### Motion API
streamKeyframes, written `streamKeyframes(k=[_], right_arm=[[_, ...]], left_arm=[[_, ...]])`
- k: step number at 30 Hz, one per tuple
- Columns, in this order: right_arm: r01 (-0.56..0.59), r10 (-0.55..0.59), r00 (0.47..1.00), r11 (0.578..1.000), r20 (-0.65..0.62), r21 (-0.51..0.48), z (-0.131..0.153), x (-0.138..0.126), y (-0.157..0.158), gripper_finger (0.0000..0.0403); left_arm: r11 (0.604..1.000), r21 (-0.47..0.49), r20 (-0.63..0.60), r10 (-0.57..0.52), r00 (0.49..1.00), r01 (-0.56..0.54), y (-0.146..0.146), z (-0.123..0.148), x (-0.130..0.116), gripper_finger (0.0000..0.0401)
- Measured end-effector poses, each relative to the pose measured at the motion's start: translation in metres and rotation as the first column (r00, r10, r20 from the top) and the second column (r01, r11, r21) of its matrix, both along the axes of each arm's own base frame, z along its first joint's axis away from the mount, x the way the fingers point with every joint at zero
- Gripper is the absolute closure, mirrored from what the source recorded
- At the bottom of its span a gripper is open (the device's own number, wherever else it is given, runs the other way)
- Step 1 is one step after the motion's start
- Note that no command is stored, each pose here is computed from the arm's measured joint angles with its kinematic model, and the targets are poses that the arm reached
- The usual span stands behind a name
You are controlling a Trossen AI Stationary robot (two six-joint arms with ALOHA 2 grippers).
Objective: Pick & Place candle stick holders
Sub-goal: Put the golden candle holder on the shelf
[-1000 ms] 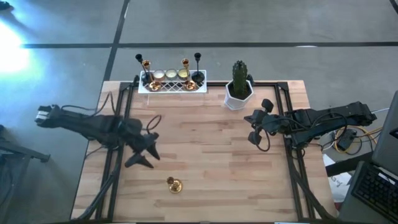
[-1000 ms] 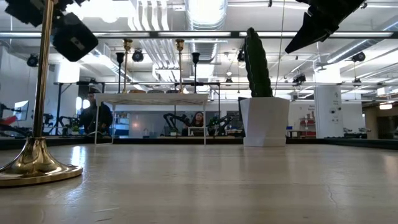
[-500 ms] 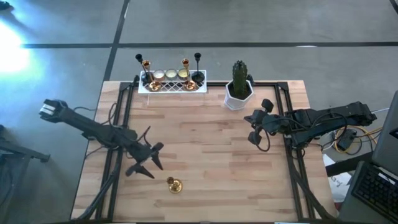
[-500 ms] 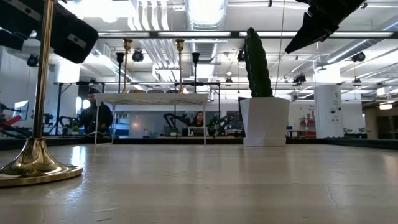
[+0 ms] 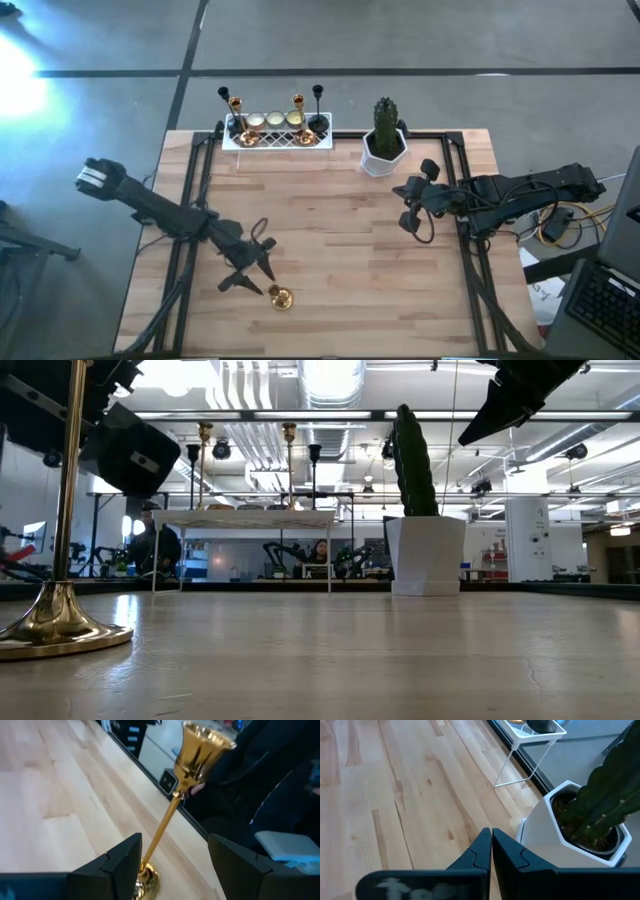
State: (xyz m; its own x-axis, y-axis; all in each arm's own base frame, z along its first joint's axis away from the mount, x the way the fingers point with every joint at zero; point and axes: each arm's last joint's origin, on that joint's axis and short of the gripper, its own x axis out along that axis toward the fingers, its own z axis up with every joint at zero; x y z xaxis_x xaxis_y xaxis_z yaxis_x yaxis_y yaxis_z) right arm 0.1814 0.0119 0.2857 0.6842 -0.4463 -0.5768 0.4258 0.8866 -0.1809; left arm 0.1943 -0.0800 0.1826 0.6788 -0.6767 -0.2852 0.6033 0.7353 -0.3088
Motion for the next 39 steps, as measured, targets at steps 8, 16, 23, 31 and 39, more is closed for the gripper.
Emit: streamKeyframes(k=[8,16,23,31,39], right_arm=[[0.0,0.0,1.0,1.0,0.001,0.0,0.0,0.0,0.0,0.0394],[0.0,0.0,1.0,1.0,0.003,0.0,0.0,0.0,0.0,0.0394],[0.0,0.0,1.0,1.0,0.002,0.0,0.0,0.0,0.0,0.0394],[0.0,0.0,1.0,1.0,0.002,0.0,0.0,0.0,0.0,0.0394],[0.0,0.0,1.0,1.0,0.002,0.0,0.0,0.0,0.0,0.0394]], left_arm=[[0.997,0.04,-0.021,-0.064,0.998,0.064,-0.019,-0.002,0.019,0.0168],[0.99,0.114,0.036,-0.09,0.995,0.085,-0.027,0.001,0.033,0.0192],[0.986,0.166,0.059,-0.04,0.997,0.03,-0.027,0.0,0.04,0.0289],[0.981,0.149,0.066,0.115,0.991,-0.124,-0.024,0.008,0.039,0.0381],[0.896,0.123,0.224,0.393,0.892,-0.426,-0.018,0.049,0.045,0.0381]])
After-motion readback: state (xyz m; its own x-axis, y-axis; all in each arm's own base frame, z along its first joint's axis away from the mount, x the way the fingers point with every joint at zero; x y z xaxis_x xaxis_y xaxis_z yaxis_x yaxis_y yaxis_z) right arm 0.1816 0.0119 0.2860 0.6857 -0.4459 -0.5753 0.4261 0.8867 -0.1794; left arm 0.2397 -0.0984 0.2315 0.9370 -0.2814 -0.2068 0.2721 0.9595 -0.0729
